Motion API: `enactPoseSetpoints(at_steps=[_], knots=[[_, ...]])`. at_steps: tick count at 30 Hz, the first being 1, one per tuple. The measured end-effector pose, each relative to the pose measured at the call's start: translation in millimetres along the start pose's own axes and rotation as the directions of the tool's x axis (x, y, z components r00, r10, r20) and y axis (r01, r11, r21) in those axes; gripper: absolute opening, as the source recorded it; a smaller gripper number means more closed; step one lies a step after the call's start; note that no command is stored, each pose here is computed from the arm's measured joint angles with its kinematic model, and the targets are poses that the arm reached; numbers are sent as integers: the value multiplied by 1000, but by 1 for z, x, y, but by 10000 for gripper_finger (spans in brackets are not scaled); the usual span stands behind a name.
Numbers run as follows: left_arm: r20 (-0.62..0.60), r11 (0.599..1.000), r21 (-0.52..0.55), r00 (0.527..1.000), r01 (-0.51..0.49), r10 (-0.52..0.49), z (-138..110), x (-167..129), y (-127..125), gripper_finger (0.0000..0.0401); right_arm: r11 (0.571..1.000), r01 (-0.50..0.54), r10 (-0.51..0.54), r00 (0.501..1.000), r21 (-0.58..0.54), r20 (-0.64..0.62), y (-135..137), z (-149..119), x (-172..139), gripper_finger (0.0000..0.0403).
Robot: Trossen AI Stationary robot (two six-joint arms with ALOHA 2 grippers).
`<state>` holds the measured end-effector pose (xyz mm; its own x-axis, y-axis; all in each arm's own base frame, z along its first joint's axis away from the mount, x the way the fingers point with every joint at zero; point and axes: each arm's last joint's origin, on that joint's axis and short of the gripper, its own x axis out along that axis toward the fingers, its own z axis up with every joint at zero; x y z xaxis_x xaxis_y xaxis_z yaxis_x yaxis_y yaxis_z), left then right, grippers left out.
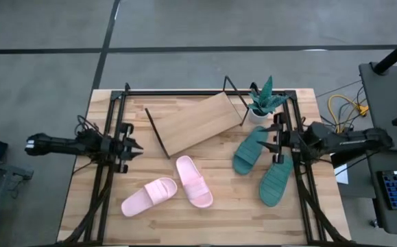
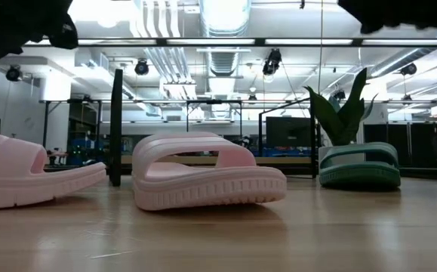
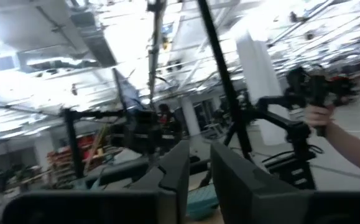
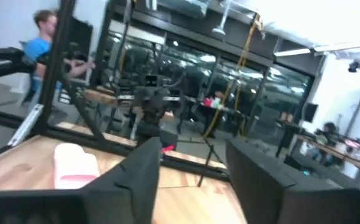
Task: Pick and place slides into the shelf
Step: Put the left green slide on the shelf
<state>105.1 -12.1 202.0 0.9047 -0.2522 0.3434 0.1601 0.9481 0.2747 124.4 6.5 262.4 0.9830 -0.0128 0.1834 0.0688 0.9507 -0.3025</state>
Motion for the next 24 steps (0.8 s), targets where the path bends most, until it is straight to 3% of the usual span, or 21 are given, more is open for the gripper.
enactPoseSetpoints(at_steps=[5,8,12,18,24], knots=[[-13,998,57,999,30,-29,-3,5,-1,78,996,-76,81,985,35,-155,-7,44,21,218],[-22,992,120,999,33,-31,-5,7,-1,94,997,-44,61,945,61,-322,-11,63,32,221],[8,991,129,1000,21,-22,-3,8,0,111,998,13,20,860,61,-510,-10,75,49,219],[23,991,134,1000,14,-17,-2,8,1,114,997,13,47,719,81,-693,5,84,80,219],[31,991,136,999,11,-15,-1,7,1,114,997,36,34,520,61,-854,30,81,109,219]])
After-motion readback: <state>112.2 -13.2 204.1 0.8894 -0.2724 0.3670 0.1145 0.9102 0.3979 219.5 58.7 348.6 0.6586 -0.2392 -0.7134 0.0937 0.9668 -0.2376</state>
